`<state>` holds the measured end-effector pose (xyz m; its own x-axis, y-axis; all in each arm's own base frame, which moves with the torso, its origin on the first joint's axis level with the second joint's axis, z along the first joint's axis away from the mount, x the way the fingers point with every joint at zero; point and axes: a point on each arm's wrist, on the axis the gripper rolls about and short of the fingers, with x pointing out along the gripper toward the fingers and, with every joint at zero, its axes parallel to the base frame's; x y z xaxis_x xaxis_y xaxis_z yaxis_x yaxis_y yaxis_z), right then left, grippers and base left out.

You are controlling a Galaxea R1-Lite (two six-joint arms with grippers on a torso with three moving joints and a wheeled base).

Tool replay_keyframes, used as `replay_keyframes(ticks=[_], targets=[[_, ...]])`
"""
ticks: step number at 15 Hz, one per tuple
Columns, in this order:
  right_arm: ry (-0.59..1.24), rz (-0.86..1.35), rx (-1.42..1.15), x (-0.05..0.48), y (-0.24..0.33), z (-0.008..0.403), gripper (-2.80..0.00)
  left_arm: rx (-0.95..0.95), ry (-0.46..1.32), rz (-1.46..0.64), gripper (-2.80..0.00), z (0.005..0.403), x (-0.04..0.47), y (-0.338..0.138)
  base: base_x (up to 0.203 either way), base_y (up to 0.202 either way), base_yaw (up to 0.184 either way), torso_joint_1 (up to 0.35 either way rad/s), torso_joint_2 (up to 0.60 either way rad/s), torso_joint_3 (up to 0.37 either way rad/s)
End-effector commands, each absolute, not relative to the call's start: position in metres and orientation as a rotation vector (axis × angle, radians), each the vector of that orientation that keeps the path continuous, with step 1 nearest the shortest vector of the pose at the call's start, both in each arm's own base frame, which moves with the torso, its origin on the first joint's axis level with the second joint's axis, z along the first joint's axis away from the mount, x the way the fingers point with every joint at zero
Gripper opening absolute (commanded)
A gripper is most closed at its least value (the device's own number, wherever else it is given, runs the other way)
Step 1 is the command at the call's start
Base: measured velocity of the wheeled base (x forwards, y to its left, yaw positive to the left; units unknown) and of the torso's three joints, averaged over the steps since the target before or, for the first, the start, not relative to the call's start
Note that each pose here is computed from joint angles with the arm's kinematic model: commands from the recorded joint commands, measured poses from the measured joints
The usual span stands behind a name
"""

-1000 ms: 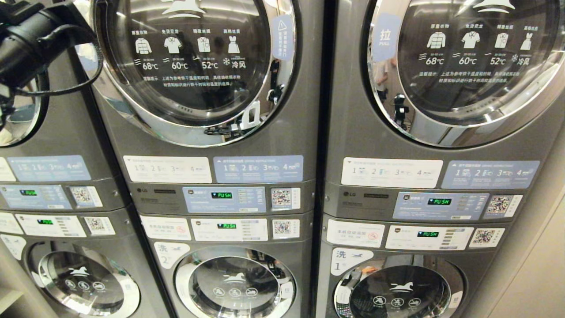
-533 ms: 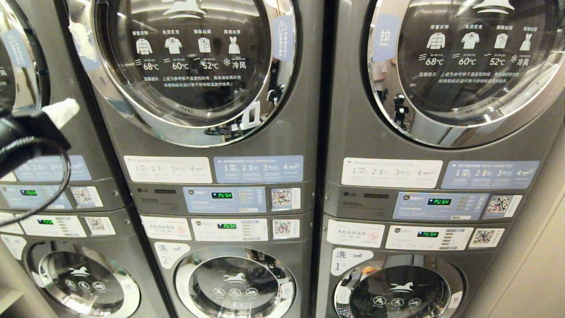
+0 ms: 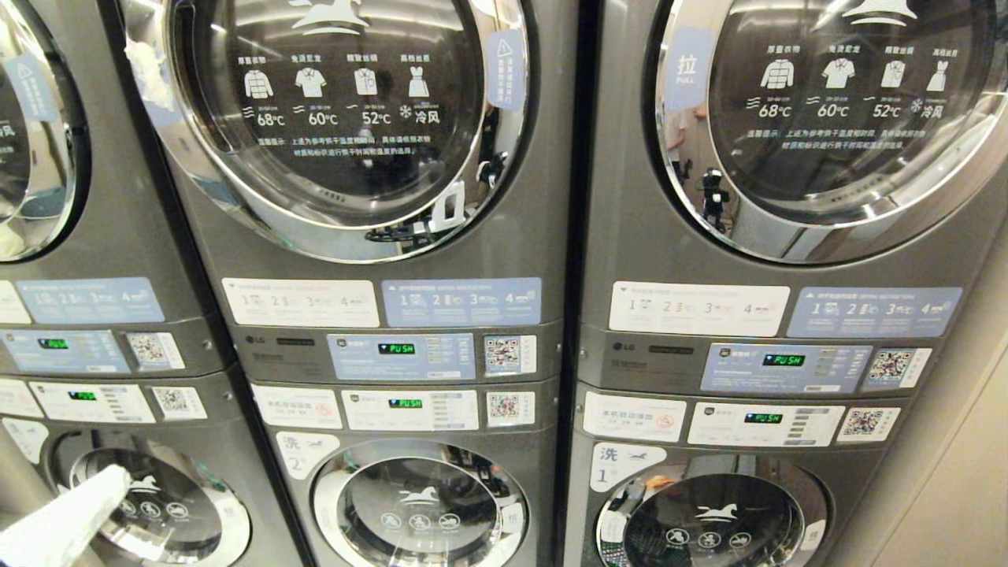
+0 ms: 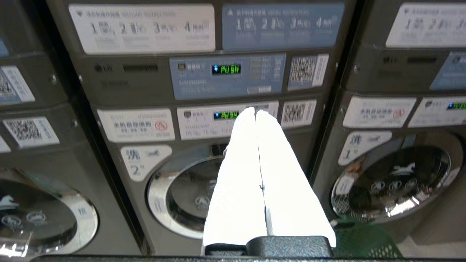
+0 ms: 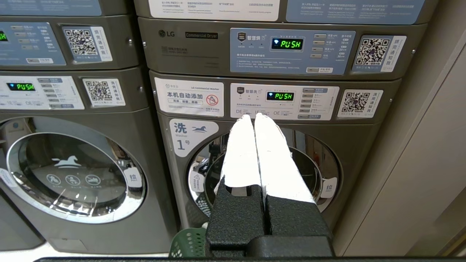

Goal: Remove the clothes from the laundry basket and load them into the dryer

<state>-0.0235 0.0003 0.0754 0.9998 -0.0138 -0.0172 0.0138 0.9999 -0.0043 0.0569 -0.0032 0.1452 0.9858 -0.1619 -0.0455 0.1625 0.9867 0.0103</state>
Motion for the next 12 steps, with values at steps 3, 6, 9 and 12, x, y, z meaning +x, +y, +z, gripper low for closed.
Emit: replay_keyframes(ticks=[3, 6, 9, 12], targets=[[0.016, -0.014, -0.004, -0.024, 0.000, 0.075, -2.80, 0.027, 0.024, -0.181, -2.80, 0.116, 0.015, -0.004, 0.000, 0.000, 0.000, 0.000, 0.00, 0.000], [0.015, -0.014, -0.004, -0.024, 0.000, 0.076, -2.80, 0.040, 0.021, -0.180, -2.80, 0.097, -0.006, -0.004, 0.000, 0.000, 0.000, 0.000, 0.00, 0.000], [0.017, -0.014, -0.004, -0.024, 0.000, 0.075, -2.80, 0.051, 0.035, -0.037, -2.80, 0.084, -0.014, -0.001, 0.000, 0.000, 0.000, 0.000, 0.00, 0.000], [0.018, -0.014, -0.004, -0.023, 0.000, 0.075, -2.80, 0.081, -0.003, -0.033, -2.80, 0.076, -0.023, -0.001, 0.000, 0.000, 0.000, 0.000, 0.00, 0.000]])
